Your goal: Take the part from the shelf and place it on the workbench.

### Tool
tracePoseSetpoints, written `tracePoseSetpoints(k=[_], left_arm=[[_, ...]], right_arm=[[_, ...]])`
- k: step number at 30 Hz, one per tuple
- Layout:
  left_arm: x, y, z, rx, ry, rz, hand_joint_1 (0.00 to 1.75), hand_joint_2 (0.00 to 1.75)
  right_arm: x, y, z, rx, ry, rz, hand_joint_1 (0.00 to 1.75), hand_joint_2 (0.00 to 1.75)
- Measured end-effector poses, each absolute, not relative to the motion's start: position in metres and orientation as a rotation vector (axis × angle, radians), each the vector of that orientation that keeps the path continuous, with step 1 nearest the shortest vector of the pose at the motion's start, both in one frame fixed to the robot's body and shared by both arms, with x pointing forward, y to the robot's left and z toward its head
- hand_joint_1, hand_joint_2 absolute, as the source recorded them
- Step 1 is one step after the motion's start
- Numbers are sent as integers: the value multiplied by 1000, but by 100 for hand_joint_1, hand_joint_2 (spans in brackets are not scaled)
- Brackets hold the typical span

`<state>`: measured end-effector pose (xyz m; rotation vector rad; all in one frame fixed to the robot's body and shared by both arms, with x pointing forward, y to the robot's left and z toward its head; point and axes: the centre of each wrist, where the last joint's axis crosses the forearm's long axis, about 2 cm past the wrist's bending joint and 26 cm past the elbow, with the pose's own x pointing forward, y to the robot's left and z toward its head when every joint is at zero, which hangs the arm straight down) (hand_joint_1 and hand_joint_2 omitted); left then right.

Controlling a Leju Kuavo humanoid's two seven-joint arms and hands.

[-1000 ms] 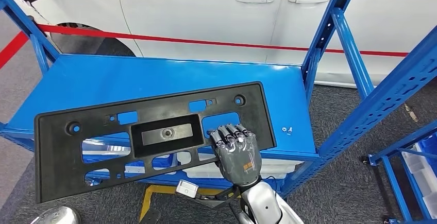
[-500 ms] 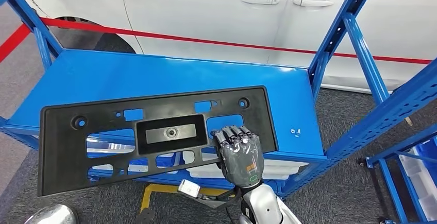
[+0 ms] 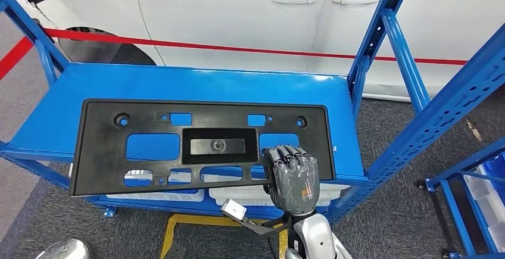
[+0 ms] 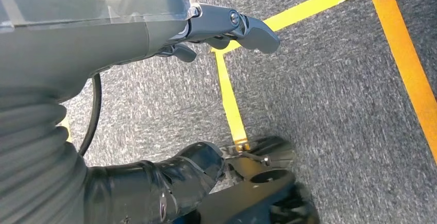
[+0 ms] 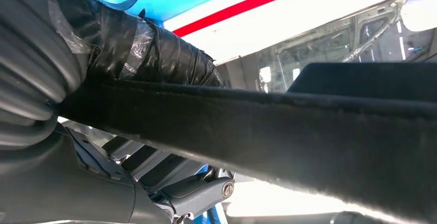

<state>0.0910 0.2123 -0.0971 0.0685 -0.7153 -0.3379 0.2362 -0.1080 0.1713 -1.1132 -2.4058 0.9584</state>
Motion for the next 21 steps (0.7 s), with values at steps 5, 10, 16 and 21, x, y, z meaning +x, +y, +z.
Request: tracePoseSetpoints(k=[5,10,16,21], left_arm=[[89,212,-97,64,-710,-339,0,175],[91,212,-97,64,-715,-341,0,175],[91,211,-97,61,-717,-342,0,175],[91,211,-97,57,-715,-342,0,175]], right_arm=[[235,-111,169,-1110,-2389,952,171,175],[237,-112,170,-1113,-2389,938,171,175],[238,-115,170,-1122,-2381,931,171,175],[238,-117,169,-1123,-2371,931,171,175]])
